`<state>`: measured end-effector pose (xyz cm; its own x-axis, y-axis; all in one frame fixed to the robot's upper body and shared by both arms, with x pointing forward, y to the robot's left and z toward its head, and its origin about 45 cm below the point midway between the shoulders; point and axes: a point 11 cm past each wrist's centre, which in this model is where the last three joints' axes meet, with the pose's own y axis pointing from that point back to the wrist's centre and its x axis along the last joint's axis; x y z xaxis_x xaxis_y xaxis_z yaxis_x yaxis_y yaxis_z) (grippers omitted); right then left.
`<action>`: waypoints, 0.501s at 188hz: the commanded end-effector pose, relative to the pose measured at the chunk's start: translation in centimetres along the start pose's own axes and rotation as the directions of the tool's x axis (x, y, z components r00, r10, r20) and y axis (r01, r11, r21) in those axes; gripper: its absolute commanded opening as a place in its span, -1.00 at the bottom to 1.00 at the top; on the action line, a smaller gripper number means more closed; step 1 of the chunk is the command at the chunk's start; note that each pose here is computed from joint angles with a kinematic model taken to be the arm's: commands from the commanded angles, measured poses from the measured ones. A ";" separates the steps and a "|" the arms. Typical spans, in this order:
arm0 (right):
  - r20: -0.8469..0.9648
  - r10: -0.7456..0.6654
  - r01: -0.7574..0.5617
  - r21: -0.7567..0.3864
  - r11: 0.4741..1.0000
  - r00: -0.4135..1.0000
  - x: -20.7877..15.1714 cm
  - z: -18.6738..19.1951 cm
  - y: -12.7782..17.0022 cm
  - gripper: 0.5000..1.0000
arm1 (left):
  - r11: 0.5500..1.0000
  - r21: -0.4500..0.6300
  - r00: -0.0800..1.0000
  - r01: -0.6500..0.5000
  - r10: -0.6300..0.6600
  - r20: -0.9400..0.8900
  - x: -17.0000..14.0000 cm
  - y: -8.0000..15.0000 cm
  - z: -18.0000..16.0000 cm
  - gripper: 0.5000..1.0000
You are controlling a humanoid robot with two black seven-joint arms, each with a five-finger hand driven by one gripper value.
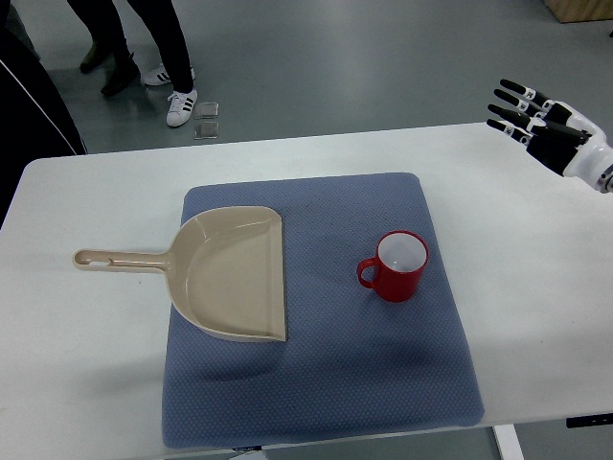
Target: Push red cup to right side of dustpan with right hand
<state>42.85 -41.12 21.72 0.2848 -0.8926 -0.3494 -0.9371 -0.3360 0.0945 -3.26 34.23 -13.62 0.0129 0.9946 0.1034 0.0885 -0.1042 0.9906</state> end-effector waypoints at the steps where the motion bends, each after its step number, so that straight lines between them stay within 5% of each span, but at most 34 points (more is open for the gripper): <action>1: -0.040 0.052 -0.053 -0.024 0.998 0.998 2.4 0.0 2.6 0.73 | 1.000 0.000 1.000 0.003 -0.003 0.000 -0.1 0.0 0.0 1.00; 94: -0.300 -0.066 0.061 -0.027 0.998 0.951 1.9 3.8 5.7 0.73 | 1.000 0.000 1.000 0.002 -0.002 0.000 -0.1 0.0 0.0 1.00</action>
<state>37.77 -44.41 18.46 0.3513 -0.9319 -0.0900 -0.9256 -0.3602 0.1165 -3.27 34.16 -13.63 0.0129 0.9948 0.1013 0.0886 -0.1021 0.9908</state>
